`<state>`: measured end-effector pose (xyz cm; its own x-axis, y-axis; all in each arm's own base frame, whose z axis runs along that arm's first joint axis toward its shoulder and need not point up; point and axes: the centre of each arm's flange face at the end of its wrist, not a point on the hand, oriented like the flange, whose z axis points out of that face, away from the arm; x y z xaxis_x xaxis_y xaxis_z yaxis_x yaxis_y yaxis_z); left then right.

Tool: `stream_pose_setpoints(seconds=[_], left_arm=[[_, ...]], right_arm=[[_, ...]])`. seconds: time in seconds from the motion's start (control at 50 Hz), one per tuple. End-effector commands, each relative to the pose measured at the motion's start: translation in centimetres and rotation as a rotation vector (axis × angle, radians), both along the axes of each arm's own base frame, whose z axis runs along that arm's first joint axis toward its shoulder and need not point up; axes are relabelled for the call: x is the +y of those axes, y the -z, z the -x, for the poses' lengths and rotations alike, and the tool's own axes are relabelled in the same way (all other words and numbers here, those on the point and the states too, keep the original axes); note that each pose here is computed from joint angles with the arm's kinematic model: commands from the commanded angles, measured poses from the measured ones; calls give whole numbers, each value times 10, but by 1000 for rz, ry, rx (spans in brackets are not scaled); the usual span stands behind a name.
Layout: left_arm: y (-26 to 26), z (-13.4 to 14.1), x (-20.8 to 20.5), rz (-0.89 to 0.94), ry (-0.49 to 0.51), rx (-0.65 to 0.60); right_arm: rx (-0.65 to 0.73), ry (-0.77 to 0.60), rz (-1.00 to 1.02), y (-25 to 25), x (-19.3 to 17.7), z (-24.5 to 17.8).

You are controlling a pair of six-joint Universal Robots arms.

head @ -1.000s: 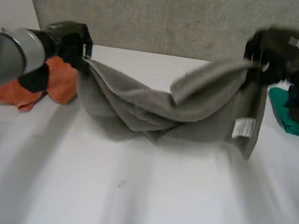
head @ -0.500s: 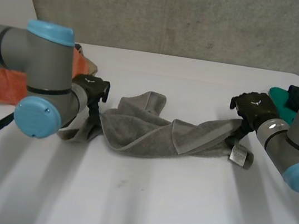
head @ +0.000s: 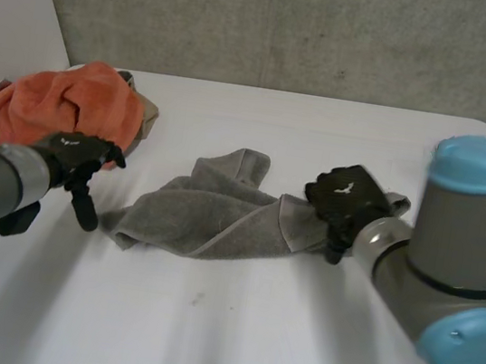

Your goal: Fold the laundry.

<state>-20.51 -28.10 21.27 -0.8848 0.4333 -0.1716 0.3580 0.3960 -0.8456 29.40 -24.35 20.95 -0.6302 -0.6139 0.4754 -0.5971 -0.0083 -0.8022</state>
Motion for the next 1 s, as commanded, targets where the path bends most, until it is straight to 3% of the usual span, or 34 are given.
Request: stream_pose_setpoints(seconds=[0.02,0.18,0.32,0.44,0.76,0.9,1.0], left_arm=[[14,-11,11,-35,30,4],[22,-13,10,-16,26,0],[24,-11,1,17,23,-2],[32,-9,-12,33,13,-7],[67,15,-28,0,67,-59],[73,45,-24,4,119,-46],[73,63,-18,-33,102,1]], right_arm=[[-59,-15,-18,60,-19,-40],[-105,37,69,67,-45,-54],[-184,22,159,16,-47,-58],[-300,-40,228,-53,-24,-55],[-801,-229,453,-256,77,-4],[-857,-210,441,-273,82,11],[-856,-207,441,-274,86,14]])
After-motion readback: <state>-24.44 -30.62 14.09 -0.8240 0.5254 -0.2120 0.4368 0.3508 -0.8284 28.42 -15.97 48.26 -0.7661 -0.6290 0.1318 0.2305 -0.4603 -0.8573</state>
